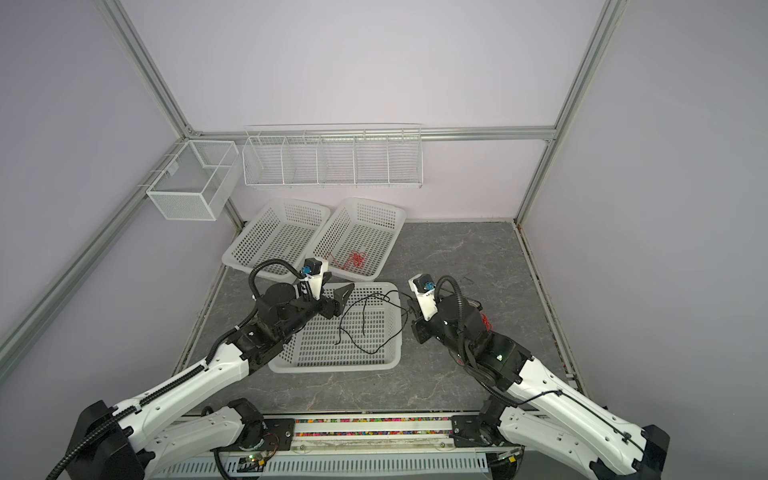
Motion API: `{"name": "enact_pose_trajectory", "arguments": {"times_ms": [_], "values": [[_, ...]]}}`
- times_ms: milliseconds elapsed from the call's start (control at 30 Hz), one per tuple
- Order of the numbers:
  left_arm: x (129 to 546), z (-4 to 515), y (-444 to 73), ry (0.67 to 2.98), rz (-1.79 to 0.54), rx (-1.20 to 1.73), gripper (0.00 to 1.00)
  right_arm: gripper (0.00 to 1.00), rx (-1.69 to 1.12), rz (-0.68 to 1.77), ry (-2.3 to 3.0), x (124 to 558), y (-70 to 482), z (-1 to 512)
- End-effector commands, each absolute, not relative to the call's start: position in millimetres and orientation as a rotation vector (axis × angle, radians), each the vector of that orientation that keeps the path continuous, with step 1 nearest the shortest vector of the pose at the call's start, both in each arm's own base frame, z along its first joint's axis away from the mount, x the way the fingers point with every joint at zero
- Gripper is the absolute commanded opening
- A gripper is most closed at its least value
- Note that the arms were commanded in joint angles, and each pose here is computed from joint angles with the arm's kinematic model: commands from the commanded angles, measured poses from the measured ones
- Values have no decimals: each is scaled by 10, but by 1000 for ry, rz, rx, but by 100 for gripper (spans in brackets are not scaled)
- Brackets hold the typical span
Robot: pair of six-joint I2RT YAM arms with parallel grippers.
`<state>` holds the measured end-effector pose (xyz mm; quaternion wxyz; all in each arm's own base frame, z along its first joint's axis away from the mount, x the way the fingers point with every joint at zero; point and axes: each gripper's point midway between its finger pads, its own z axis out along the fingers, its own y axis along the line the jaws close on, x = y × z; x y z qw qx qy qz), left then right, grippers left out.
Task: Untangle the cables
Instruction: 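Carry the black wire over the nearest basket with the right gripper and lower it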
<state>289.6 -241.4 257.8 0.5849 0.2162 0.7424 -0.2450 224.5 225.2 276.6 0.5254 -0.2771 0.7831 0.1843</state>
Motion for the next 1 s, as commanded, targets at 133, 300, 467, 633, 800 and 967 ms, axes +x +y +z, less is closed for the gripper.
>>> {"name": "enact_pose_trajectory", "arguments": {"times_ms": [133,300,467,633,800,967], "values": [[2909,2628,-2232,1708,-499,449,78,7,-904,361,1724,2305,2818,3215],[2891,2665,-2102,1695,-451,416,79,7,-1006,451,1653,2265,3245,3366],[2871,2707,-2013,1679,-426,389,79,7,-1072,570,1607,2209,3629,3401],[2855,2732,-1991,1664,-426,383,80,7,-1133,619,1561,2168,3964,3451],[2860,2721,-1969,1668,-410,381,80,7,-1168,651,1584,2213,4198,3272],[2886,2641,-1850,1684,-347,341,78,7,-1156,677,1669,2276,4293,2912]]}}
